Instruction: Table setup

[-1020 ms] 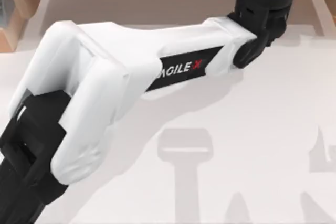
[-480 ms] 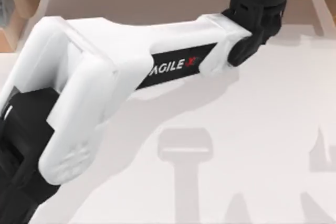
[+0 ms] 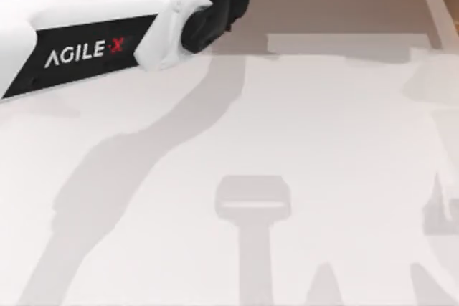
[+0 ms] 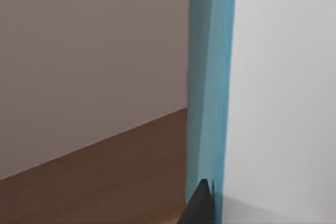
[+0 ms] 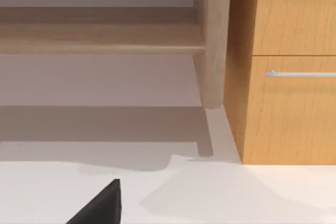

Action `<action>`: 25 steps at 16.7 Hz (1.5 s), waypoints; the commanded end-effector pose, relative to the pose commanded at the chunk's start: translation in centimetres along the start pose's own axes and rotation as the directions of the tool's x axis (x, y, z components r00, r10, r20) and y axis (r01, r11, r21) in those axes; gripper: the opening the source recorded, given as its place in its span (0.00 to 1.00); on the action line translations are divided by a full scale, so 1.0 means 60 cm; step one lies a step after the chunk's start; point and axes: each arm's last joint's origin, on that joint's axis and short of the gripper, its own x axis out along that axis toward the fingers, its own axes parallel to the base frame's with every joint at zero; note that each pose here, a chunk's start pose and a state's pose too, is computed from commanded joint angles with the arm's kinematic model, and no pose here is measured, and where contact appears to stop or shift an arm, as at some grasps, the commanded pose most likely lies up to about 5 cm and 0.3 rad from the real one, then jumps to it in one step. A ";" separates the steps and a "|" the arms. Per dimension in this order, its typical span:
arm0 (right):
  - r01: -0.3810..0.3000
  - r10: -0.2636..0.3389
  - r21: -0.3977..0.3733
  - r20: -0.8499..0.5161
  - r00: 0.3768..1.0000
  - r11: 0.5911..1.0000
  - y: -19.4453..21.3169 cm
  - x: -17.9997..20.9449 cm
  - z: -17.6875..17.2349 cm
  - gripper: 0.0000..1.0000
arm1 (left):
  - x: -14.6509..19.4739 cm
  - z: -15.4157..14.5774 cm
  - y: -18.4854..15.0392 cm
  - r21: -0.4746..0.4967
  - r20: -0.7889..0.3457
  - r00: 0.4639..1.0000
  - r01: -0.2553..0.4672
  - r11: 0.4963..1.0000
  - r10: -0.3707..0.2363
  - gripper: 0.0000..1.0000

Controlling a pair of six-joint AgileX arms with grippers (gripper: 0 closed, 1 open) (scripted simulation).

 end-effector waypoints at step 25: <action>0.000 0.000 0.000 0.000 1.000 1.000 0.000 0.000 0.000 1.00 | -0.402 -0.207 0.555 0.820 0.017 0.970 -0.152 0.551 0.243 0.00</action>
